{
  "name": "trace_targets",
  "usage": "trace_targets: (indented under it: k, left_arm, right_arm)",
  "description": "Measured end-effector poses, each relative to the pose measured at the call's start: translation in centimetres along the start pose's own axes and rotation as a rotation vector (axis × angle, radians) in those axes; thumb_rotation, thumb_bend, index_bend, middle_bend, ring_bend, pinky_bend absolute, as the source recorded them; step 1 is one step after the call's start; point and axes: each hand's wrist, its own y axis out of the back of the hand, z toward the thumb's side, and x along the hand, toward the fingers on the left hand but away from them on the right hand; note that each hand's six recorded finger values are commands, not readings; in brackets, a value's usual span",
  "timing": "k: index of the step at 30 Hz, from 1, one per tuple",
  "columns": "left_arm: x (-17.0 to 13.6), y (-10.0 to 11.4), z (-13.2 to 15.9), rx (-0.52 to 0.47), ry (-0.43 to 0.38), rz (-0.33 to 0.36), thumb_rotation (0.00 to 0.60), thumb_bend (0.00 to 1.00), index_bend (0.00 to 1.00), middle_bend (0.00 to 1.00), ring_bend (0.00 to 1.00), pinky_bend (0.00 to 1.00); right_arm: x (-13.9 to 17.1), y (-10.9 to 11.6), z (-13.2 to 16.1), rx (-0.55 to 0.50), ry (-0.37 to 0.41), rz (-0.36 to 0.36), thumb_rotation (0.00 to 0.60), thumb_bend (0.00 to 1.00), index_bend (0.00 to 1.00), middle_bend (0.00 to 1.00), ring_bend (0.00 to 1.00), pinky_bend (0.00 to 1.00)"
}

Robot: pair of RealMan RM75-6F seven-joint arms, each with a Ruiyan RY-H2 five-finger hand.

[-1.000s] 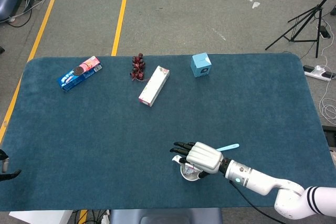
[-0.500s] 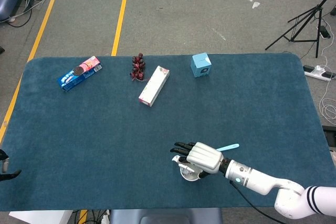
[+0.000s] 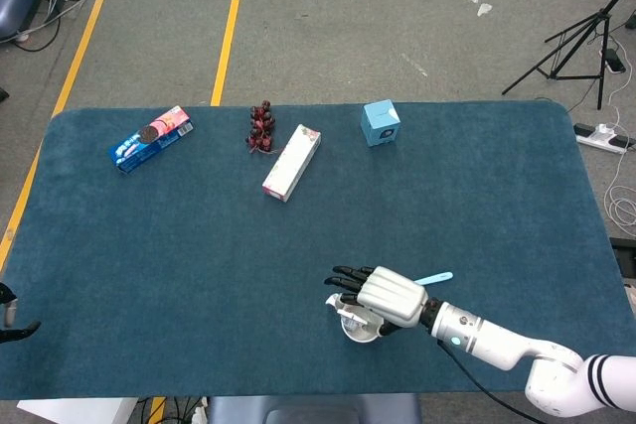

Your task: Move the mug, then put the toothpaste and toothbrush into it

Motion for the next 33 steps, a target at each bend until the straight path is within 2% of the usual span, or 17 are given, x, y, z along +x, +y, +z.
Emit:
trace_targets:
  k: [11,16,18,20,23,25,27,33]
  left_arm:
    - [0.0,-0.1,0.0,0.004,0.000,-0.004,0.600,0.00,0.88,0.48,0.43,0.56]
    - [0.1,-0.1,0.0,0.004,0.000,-0.005,0.600,0.00,0.88,0.48,0.43,0.56]
    - [0.1,-0.1,0.0,0.004,0.001,-0.005,0.600,0.00,0.88,0.48,0.43,0.56]
    - [0.1,-0.1,0.0,0.005,0.002,-0.005,0.600,0.00,0.88,0.48,0.43,0.56]
    - [0.1,-0.2,0.0,0.006,0.002,-0.007,0.600,0.00,0.88,0.48,0.43,0.56]
    - [0.2,-0.2,0.1,0.006,0.002,-0.008,0.600,0.00,0.88,0.48,0.42,0.56]
    - [0.2,-0.2,0.1,0.004,0.001,-0.006,0.600,0.00,0.88,0.48,0.43,0.56]
    - [0.2,-0.1,-0.1,-0.003,0.002,-0.004,0.600,0.00,0.88,0.48,0.43,0.56]
  right_arm:
    - [2.6,2.8,-1.0,0.050,-0.064,-0.076,0.600,0.23,0.33,0.12,0.01,0.31]
    - [3.7,3.6,-2.0,0.111,-0.122,-0.113,0.600,0.21,0.31,0.11,0.01,0.31]
    - [4.1,3.9,-2.7,0.149,-0.162,-0.133,0.600,0.21,0.31,0.13,0.02,0.34]
    - [4.5,4.1,-3.4,0.188,-0.203,-0.149,0.600,0.21,0.31,0.18,0.08,0.42]
    - [4.9,4.1,-4.8,0.250,-0.282,-0.166,0.600,0.21,0.31,0.31,0.30,0.59]
    - [5.0,3.8,-5.9,0.273,-0.336,-0.168,0.600,0.21,0.31,0.46,0.49,0.70]
    - [4.9,3.1,-6.9,0.281,-0.374,-0.160,0.600,0.21,0.31,0.57,0.60,0.77]
    - [3.9,0.8,-8.8,0.282,-0.424,-0.111,0.600,0.20,0.31,0.80,0.82,0.92]
